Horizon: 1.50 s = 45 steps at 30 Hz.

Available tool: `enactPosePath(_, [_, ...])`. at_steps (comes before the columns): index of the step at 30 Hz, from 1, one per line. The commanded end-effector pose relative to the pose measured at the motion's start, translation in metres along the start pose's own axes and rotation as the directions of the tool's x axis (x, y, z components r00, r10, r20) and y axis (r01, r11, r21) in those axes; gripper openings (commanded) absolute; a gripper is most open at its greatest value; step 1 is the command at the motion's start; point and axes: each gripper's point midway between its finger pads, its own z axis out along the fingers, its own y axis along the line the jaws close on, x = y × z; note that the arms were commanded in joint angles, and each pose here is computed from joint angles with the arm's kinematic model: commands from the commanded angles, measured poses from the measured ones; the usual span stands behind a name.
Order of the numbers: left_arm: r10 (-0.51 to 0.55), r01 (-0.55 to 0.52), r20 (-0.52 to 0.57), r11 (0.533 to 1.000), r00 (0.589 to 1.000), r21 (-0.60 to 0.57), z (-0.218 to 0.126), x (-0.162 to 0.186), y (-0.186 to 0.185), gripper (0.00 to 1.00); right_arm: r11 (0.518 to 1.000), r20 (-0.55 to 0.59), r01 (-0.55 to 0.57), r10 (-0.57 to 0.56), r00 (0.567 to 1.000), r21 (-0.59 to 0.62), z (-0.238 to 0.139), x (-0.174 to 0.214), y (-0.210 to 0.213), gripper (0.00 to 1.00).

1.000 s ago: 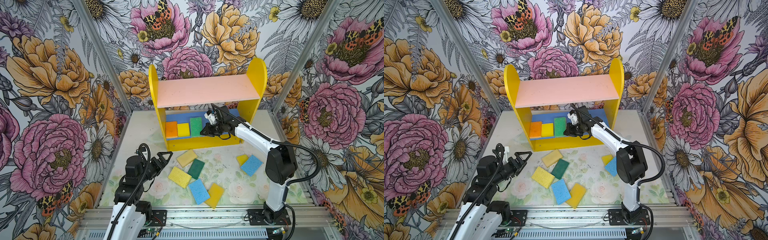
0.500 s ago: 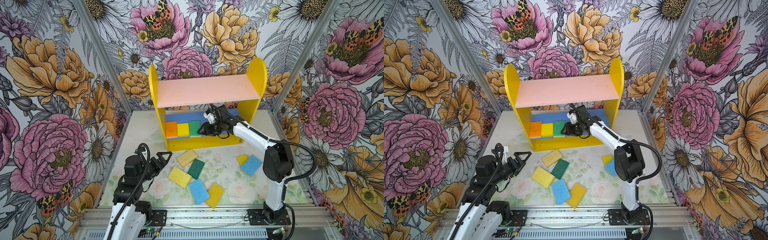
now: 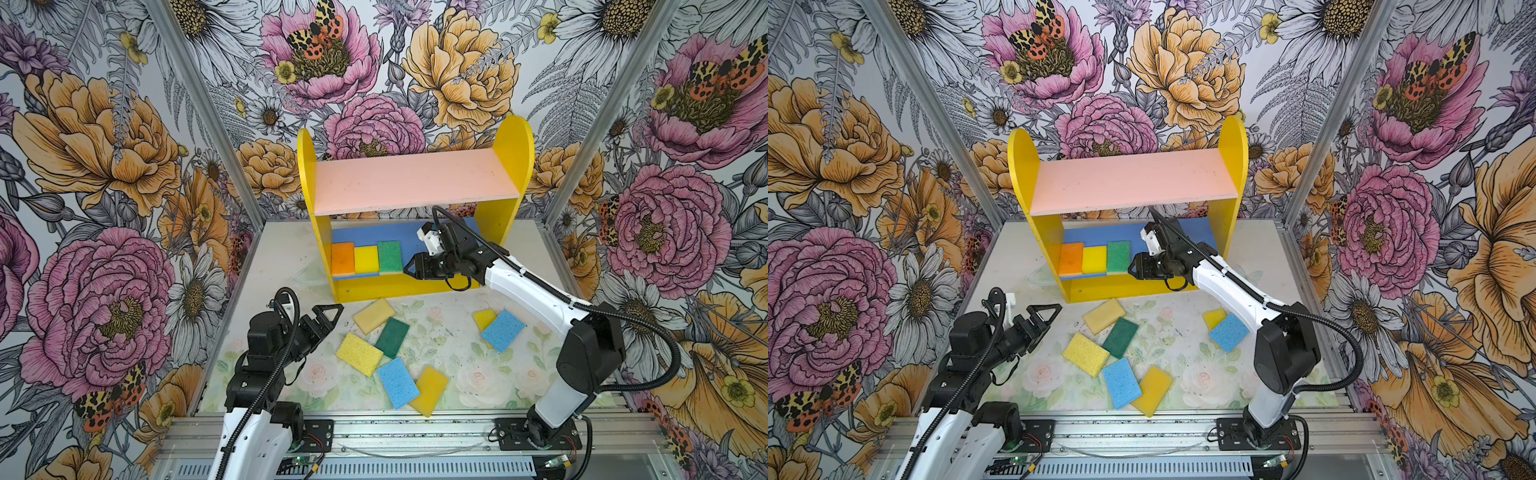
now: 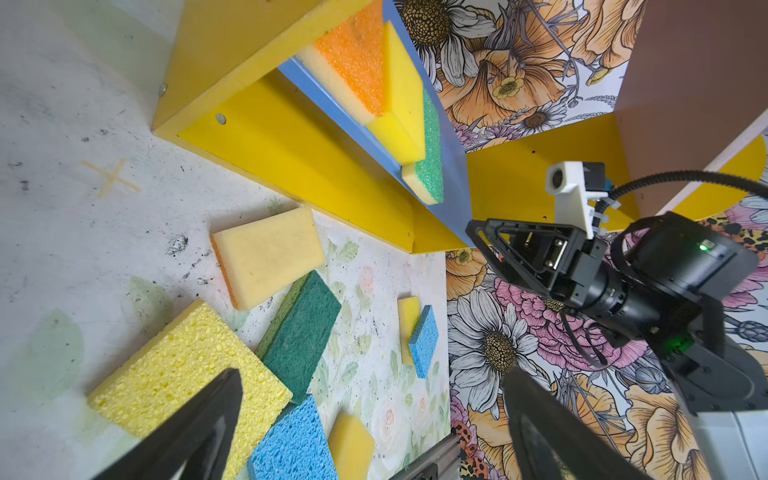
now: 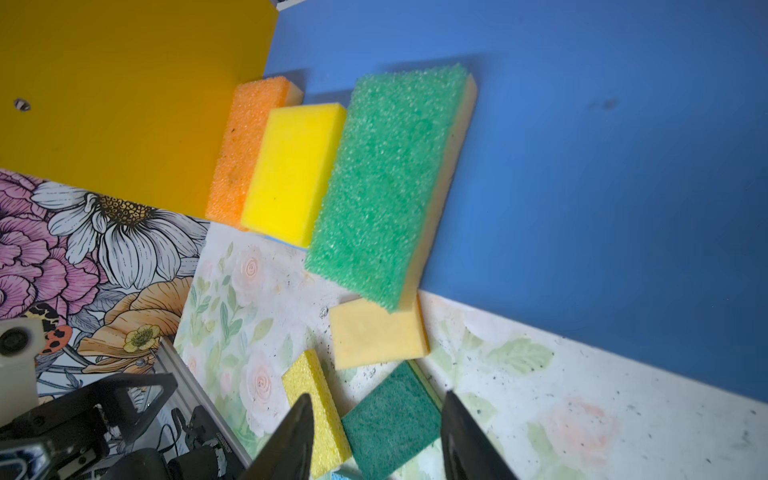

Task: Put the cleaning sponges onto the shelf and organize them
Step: 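Press the green sponge upright against the yellow sponge and open the right gripper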

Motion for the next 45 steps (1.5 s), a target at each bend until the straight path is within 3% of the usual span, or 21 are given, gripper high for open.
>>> enactPosePath(1, [0.032,-0.032,-0.002,0.999,1.0,-0.022,0.001,-0.001,0.006,0.99,1.0,0.043,0.007,-0.008,0.999,0.019,-0.007,0.009,0.01,0.51])
enactPosePath(4, [0.05,-0.05,0.0,0.998,0.999,-0.037,0.0,-0.002,0.007,0.99,1.0,0.029,0.013,-0.013,0.999,0.0,-0.002,0.022,0.021,0.5])
enactPosePath(14, [0.071,-0.07,0.002,0.997,0.998,-0.042,-0.002,-0.004,0.006,0.99,0.998,0.024,-0.035,0.036,0.999,-0.052,0.028,0.015,0.033,0.35])
enactPosePath(28, [0.065,-0.066,-0.009,0.997,0.998,-0.05,0.0,-0.004,0.008,0.99,0.995,0.051,-0.095,0.093,0.994,0.028,0.074,-0.007,0.011,0.13])
enactPosePath(45, [0.058,-0.059,-0.021,0.997,0.998,-0.056,0.002,-0.003,0.01,0.99,0.99,0.108,-0.139,0.135,0.985,0.034,0.088,-0.033,-0.006,0.1])
